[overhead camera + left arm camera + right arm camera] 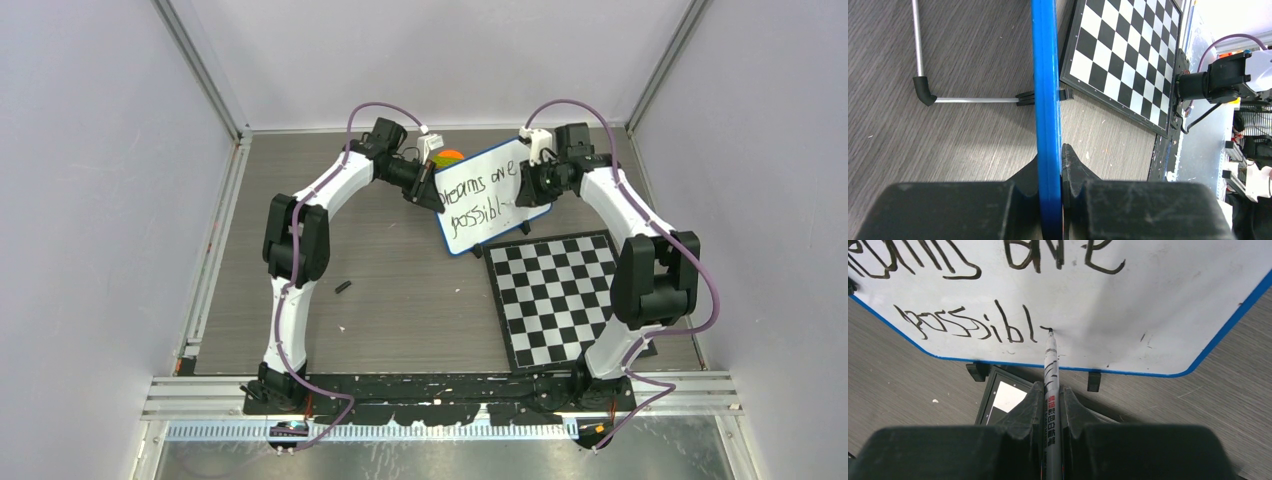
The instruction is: Write a sentence on the whiteboard
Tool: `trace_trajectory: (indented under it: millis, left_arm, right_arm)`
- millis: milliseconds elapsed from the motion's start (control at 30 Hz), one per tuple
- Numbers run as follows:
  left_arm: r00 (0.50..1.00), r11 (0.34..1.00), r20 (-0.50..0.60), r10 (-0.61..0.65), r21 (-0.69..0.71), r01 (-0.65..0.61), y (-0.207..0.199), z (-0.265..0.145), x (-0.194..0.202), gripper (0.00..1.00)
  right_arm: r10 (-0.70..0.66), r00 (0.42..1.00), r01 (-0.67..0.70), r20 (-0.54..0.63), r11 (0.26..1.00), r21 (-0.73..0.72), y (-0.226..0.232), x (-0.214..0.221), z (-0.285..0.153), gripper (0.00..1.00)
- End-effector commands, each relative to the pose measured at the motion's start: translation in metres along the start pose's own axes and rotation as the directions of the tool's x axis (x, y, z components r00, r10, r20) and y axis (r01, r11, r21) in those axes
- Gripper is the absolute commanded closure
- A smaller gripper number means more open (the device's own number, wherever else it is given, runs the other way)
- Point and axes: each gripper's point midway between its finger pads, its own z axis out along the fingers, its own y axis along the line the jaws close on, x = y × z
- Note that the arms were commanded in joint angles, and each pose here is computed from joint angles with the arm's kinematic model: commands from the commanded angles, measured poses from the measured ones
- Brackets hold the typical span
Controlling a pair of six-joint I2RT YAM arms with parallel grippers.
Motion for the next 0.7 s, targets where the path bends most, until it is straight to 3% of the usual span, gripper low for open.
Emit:
trace_trajectory:
  millis: [0, 667]
  left_arm:
    - [0.999, 1.000, -0.029, 0.015, 0.003, -0.015, 0.000, 0.009, 0.007, 1.00]
    - [1.000, 1.000, -0.028, 0.014, 0.002, -0.014, 0.002, 0.010, 0.006, 1.00]
  right_arm:
    - [-0.036, 0.997, 0.030, 0.075, 0.997, 0.077, -0.021, -0.029, -0.006, 1.00]
    - [-0.021, 0.994, 0.018, 0.107, 0.999, 0.030, -0.009, -0.045, -0.010, 1.00]
